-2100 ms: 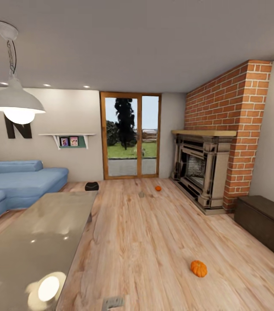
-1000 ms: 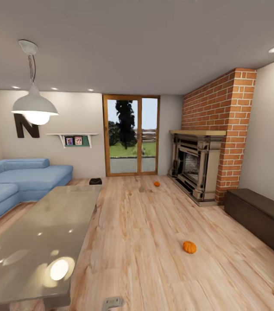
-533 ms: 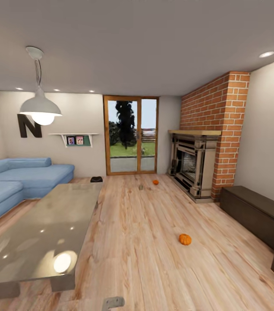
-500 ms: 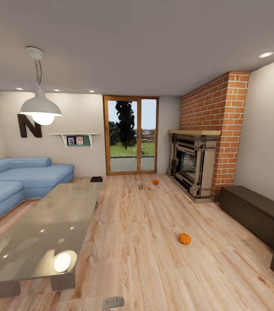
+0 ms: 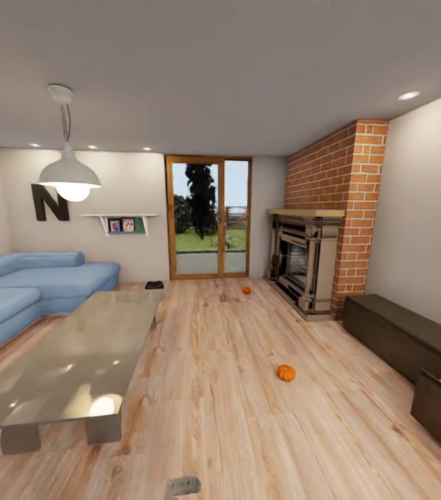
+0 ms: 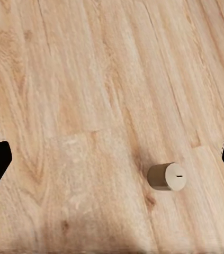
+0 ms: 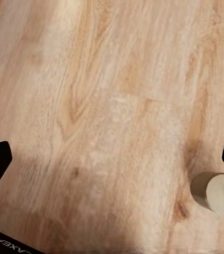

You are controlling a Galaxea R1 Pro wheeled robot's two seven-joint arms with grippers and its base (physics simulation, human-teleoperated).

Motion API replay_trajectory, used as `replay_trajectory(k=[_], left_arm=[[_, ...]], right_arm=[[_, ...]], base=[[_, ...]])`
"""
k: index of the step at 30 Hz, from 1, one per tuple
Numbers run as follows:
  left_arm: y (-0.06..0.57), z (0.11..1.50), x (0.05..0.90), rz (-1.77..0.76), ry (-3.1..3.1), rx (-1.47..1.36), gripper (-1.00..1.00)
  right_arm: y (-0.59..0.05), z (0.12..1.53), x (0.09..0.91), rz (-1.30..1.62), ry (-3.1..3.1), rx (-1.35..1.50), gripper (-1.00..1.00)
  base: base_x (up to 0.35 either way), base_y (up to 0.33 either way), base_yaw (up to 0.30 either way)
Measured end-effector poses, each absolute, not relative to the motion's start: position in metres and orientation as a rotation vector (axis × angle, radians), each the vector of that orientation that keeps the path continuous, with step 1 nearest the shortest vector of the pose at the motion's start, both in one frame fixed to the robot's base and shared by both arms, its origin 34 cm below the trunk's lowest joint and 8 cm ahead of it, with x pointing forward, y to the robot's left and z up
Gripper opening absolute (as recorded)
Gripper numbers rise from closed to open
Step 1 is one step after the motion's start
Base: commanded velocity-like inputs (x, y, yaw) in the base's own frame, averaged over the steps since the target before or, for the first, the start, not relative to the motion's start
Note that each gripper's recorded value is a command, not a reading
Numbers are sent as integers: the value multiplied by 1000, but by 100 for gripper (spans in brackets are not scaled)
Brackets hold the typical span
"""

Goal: Place each of the two pumpkins and all three candles from the living room inside a cabinet in the living room (use any cabinet), then make sure every cabinet is closed, and position the cauldron so it is next to a table in the living room.

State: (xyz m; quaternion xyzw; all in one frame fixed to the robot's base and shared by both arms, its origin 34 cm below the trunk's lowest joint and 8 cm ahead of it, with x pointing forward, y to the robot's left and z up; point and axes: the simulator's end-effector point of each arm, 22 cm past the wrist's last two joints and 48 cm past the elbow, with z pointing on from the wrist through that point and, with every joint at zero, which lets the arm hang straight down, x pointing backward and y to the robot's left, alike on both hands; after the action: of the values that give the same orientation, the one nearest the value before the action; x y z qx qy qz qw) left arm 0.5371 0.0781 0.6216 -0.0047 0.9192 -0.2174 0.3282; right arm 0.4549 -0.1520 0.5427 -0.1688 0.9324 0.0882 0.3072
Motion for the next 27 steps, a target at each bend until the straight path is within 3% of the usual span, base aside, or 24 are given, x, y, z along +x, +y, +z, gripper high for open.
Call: replay_trajectory(k=[22, 27], left_arm=[[78, 622, 537, -569, 2406, -13, 100], [78, 622, 537, -573, 2405, -12, 100]], right_arm=[[-152, 543, 455, 234, 2466, -447, 100], [-152, 543, 455, 233, 2466, -447, 100]], base=[[-322, -22, 0], [-127, 0, 0]])
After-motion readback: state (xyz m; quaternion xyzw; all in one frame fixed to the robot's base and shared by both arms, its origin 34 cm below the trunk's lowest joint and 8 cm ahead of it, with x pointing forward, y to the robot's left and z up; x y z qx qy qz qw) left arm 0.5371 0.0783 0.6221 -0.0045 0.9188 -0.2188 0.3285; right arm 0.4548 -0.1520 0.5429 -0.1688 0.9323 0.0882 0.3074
